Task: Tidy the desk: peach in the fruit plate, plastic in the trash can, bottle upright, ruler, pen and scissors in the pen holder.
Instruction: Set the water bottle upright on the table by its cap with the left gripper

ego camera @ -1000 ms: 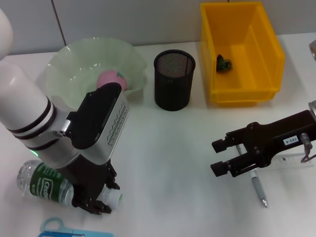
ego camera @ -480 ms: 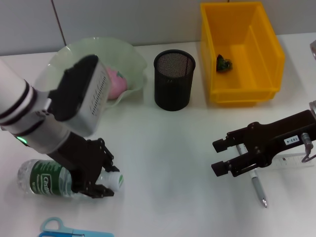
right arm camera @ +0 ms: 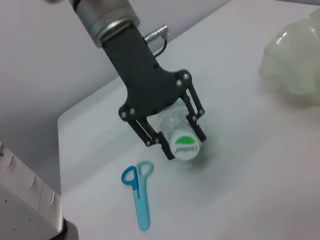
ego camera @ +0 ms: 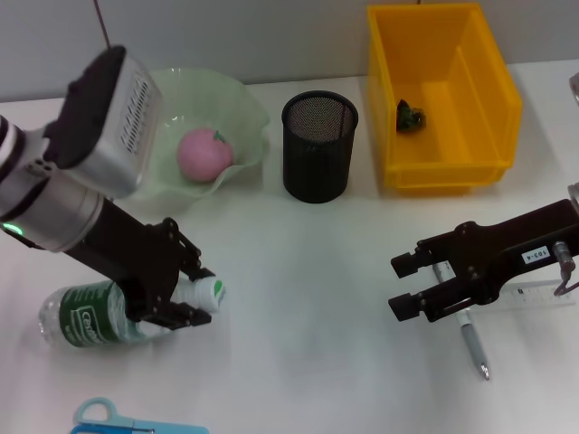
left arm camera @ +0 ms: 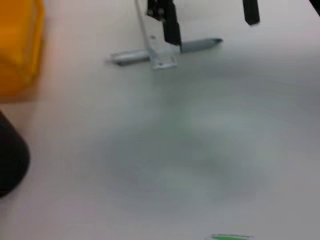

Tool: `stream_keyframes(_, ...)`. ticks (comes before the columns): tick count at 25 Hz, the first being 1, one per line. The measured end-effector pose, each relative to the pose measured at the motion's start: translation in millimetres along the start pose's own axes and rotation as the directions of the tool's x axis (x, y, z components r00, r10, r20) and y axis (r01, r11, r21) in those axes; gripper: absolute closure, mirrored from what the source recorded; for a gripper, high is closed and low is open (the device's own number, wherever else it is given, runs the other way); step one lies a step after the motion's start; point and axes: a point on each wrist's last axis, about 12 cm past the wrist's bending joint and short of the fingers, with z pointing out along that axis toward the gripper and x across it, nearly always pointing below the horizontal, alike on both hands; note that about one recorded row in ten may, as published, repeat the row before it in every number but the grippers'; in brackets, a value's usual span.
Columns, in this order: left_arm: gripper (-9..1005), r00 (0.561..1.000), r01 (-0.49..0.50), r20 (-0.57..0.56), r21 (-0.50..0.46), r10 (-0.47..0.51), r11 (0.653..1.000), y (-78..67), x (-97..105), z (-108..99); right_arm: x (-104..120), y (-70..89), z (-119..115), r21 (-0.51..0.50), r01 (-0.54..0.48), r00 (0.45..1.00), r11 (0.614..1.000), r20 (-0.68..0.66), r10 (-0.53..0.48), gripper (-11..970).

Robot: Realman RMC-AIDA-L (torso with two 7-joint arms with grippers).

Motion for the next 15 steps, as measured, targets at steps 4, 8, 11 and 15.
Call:
stream_keyframes(4,551,0.998,0.040,0.043,-0.024,-0.039,0.999,1.6,3.7,-7.0,0.0,0.0,0.0,0.000,0.002,1.000,1.000,0.000,-0.002,159)
stream_keyframes(8,551,0.992,0.092,0.095,-0.060,-0.086,0.994,3.2,10.9,-14.7,0.4,0.1,0.2,0.000,0.004,1.000,1.000,0.000,-0.004,159)
stream_keyframes(11,552,0.982,0.131,0.145,-0.086,-0.117,0.988,3.8,17.0,-20.9,0.6,0.0,-0.5,0.002,0.004,1.000,1.000,0.003,-0.004,159)
stream_keyframes(15,554,0.969,0.176,0.196,-0.115,-0.152,0.978,3.6,25.4,-28.4,0.5,-0.4,-1.6,0.006,0.002,1.000,1.000,0.010,-0.002,159)
